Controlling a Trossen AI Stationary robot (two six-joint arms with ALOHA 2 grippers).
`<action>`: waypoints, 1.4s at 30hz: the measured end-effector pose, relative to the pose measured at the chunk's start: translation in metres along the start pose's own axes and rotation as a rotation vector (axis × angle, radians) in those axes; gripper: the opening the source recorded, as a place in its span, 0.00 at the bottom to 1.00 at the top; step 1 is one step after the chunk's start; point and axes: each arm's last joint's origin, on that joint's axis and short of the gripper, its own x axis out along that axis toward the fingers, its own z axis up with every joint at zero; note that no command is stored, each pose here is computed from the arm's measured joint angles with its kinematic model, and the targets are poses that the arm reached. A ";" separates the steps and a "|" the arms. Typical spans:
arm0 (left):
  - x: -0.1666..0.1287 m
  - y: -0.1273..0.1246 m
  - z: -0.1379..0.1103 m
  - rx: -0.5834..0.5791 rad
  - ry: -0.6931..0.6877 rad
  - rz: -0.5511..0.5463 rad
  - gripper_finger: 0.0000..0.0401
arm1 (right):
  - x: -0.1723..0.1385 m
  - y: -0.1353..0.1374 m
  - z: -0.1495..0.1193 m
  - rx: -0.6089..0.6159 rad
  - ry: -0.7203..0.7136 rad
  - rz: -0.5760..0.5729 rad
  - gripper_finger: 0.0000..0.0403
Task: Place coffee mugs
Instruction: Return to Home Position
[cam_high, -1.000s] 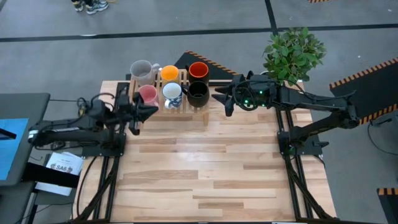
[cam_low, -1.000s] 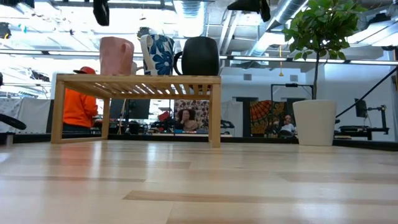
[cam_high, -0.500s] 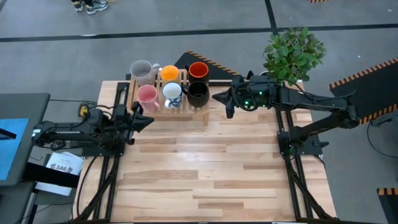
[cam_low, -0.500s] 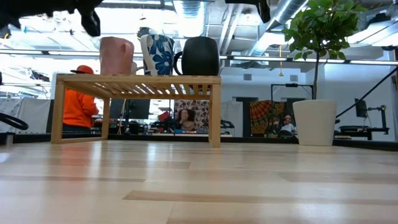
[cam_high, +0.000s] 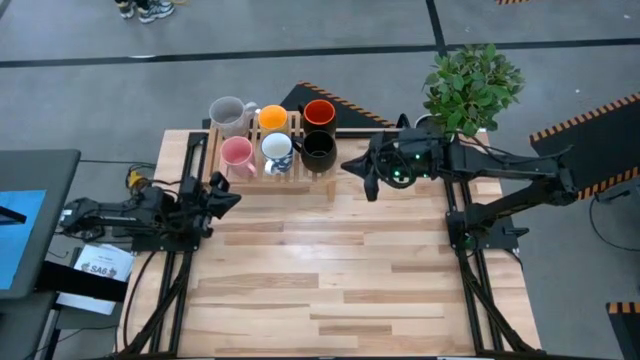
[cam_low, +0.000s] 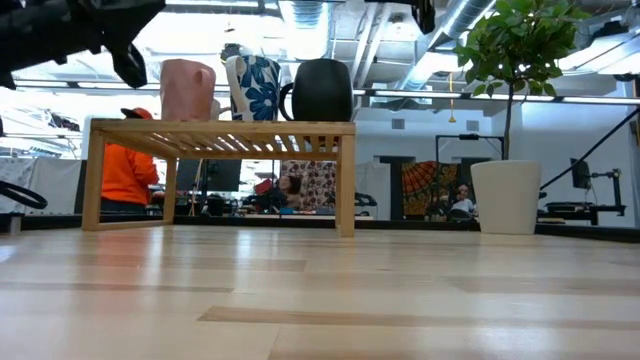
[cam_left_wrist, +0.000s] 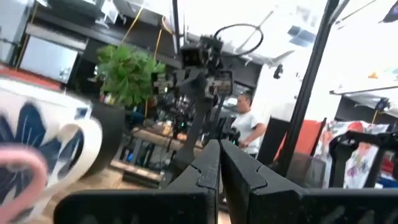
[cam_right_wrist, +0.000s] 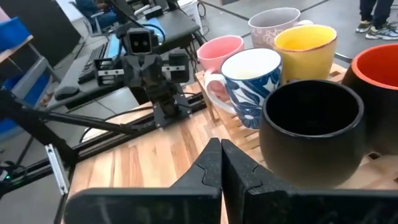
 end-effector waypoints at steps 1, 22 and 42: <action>-0.002 0.001 -0.003 -0.004 0.010 0.003 0.00 | 0.000 0.000 0.000 0.000 -0.001 0.001 0.05; -0.006 0.005 -0.010 0.113 0.089 0.054 0.00 | -0.003 0.027 -0.010 -0.064 0.059 0.159 0.05; -0.019 0.019 -0.050 0.178 0.552 0.165 0.00 | -0.058 0.017 -0.052 -0.166 0.054 0.316 0.05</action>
